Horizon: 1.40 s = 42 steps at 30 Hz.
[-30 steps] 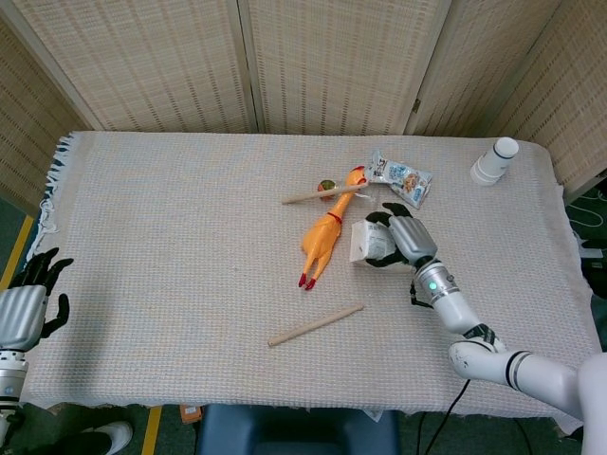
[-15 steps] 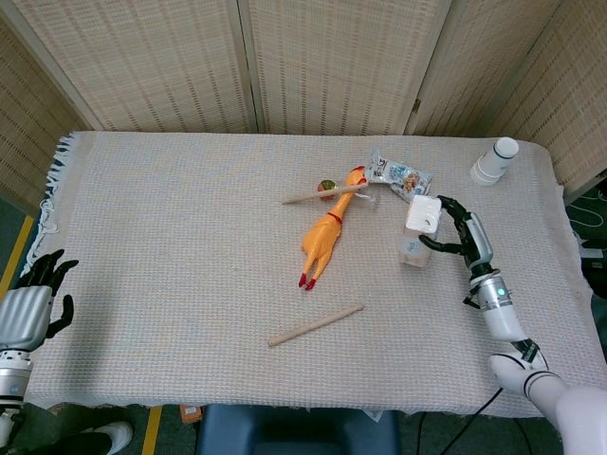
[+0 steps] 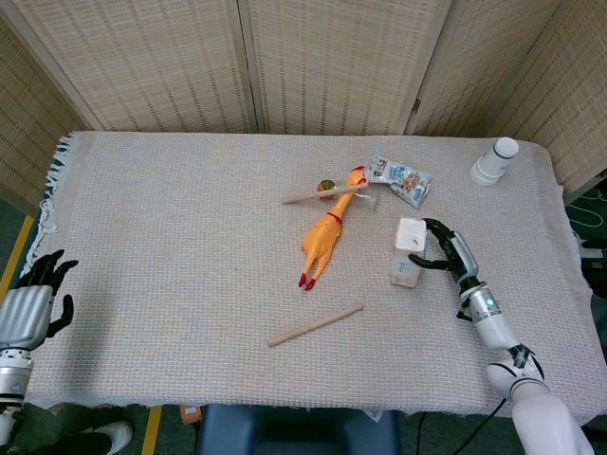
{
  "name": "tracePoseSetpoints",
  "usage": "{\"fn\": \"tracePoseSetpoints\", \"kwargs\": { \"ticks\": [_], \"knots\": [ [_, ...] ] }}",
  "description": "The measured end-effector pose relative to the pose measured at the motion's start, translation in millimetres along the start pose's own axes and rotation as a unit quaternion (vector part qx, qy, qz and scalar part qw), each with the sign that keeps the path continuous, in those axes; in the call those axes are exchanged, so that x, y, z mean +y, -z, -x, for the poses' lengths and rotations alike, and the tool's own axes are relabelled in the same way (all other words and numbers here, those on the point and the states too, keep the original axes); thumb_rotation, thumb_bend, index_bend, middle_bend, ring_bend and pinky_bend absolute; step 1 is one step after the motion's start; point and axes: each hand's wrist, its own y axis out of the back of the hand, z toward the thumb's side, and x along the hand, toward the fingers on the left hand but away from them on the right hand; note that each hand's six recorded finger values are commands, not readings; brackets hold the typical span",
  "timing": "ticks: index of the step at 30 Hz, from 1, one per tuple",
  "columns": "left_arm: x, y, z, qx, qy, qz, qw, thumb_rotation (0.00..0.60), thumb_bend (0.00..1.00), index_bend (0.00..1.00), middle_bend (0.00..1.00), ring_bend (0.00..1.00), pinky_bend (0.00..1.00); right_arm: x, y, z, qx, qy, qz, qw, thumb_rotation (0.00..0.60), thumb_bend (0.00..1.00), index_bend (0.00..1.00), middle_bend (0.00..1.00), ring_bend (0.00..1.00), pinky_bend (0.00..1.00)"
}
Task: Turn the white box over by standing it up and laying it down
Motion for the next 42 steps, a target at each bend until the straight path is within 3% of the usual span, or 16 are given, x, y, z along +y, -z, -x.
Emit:
{"fn": "tracePoseSetpoints", "kwargs": {
  "ticks": [10, 15, 19, 21, 23, 26, 32, 39, 42],
  "knots": [
    [0, -5, 1, -0.008, -0.001, -0.001, 1.0, 0.6, 0.63, 0.16, 0.0, 0.0, 0.2, 14, 3, -11, -0.025, -0.025, -0.06, 0.9976, 0.6, 0.22, 0.44, 0.44, 0.21, 0.0],
    [1, -7, 2, -0.011, -0.003, -0.001, 0.9999, 0.6, 0.63, 0.16, 0.0, 0.0, 0.2, 23, 0, -17, -0.024, -0.028, -0.109, 0.9934, 0.6, 0.22, 0.37, 0.43, 0.18, 0.0],
    [1, -8, 2, -0.012, -0.002, -0.001, 0.9999, 0.6, 0.63, 0.16, 0.0, 0.0, 0.2, 26, -2, -19, -0.024, -0.033, -0.128, 0.991, 0.6, 0.21, 0.14, 0.27, 0.04, 0.0],
    [0, -9, 2, -0.013, -0.002, -0.002, 0.9999, 0.6, 0.63, 0.16, 0.0, 0.0, 0.2, 27, -4, -20, -0.025, -0.041, -0.145, 0.9883, 0.6, 0.18, 0.04, 0.17, 0.0, 0.0],
    [0, -9, 2, -0.013, -0.002, -0.003, 0.9999, 0.6, 0.63, 0.16, 0.0, 0.0, 0.2, 27, -7, -20, -0.03, -0.059, -0.17, 0.9832, 0.6, 0.13, 0.0, 0.08, 0.0, 0.0],
    [0, -7, 2, -0.01, -0.003, -0.003, 0.9999, 0.6, 0.63, 0.16, 0.0, 0.0, 0.2, 27, -12, -20, -0.037, -0.079, -0.191, 0.9776, 0.6, 0.07, 0.0, 0.01, 0.0, 0.0],
    [0, -7, 2, -0.009, -0.005, -0.004, 0.9999, 0.6, 0.63, 0.16, 0.0, 0.0, 0.2, 25, -26, -23, -0.032, -0.104, -0.206, 0.9725, 0.6, 0.05, 0.0, 0.0, 0.0, 0.0],
    [3, -9, 3, -0.013, -0.007, -0.001, 0.9999, 0.6, 0.63, 0.16, 0.0, 0.0, 0.2, 36, -73, -37, 0.022, -0.102, -0.24, 0.9652, 0.6, 0.04, 0.0, 0.0, 0.0, 0.0],
    [3, -9, 3, -0.014, -0.007, 0.0, 0.9999, 0.6, 0.63, 0.16, 0.0, 0.0, 0.2, 31, -88, -44, 0.047, -0.088, -0.275, 0.9563, 0.6, 0.04, 0.0, 0.0, 0.0, 0.0]
  ]
}}
